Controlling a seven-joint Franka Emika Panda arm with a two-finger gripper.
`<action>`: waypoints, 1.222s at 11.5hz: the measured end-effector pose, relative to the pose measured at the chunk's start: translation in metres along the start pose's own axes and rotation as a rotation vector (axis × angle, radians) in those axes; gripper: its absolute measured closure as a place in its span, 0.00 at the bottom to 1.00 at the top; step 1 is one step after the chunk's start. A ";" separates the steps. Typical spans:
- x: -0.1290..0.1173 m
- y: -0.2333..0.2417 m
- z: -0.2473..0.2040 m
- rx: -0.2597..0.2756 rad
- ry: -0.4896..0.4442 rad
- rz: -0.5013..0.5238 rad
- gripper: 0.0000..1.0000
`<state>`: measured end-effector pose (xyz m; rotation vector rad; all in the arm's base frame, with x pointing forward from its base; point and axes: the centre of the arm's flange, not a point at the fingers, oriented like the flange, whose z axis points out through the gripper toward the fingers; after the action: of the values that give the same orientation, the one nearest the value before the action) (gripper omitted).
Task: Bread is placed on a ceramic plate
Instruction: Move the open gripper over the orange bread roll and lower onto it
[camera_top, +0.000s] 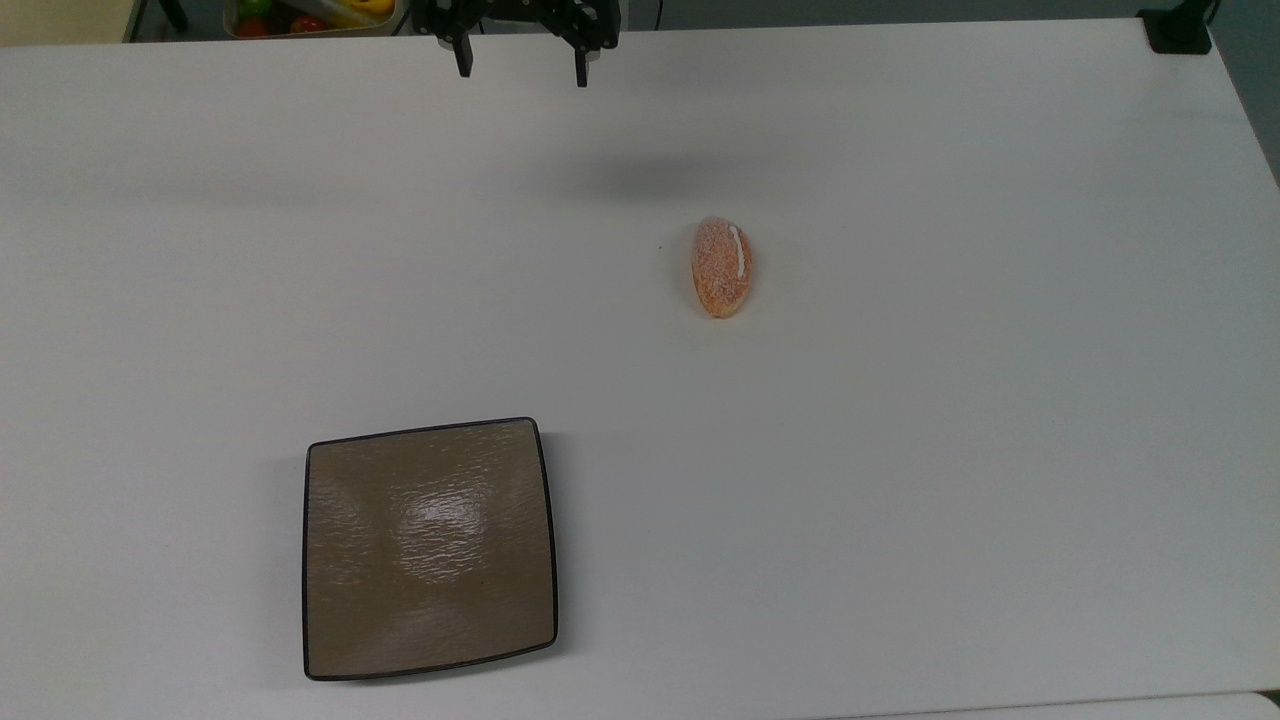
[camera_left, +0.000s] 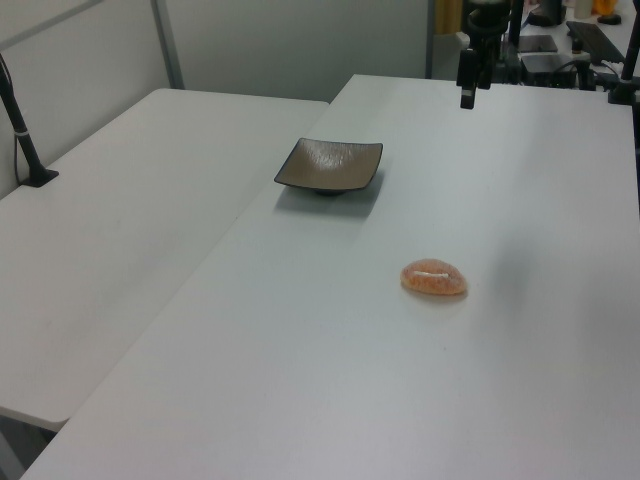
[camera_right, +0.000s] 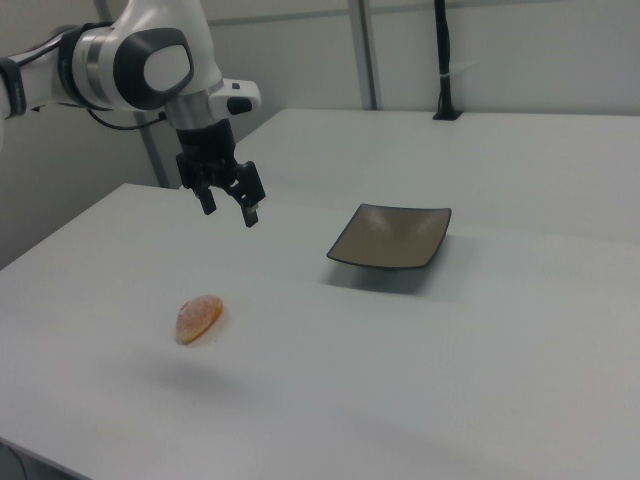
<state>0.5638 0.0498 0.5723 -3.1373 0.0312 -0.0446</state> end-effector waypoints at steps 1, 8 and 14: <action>0.001 -0.004 0.005 0.000 -0.008 -0.007 0.00; 0.002 -0.007 0.008 0.000 -0.014 -0.012 0.00; 0.007 -0.027 0.028 0.002 -0.049 -0.047 0.00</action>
<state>0.5717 0.0770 0.5447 -3.1357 -0.0425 0.0322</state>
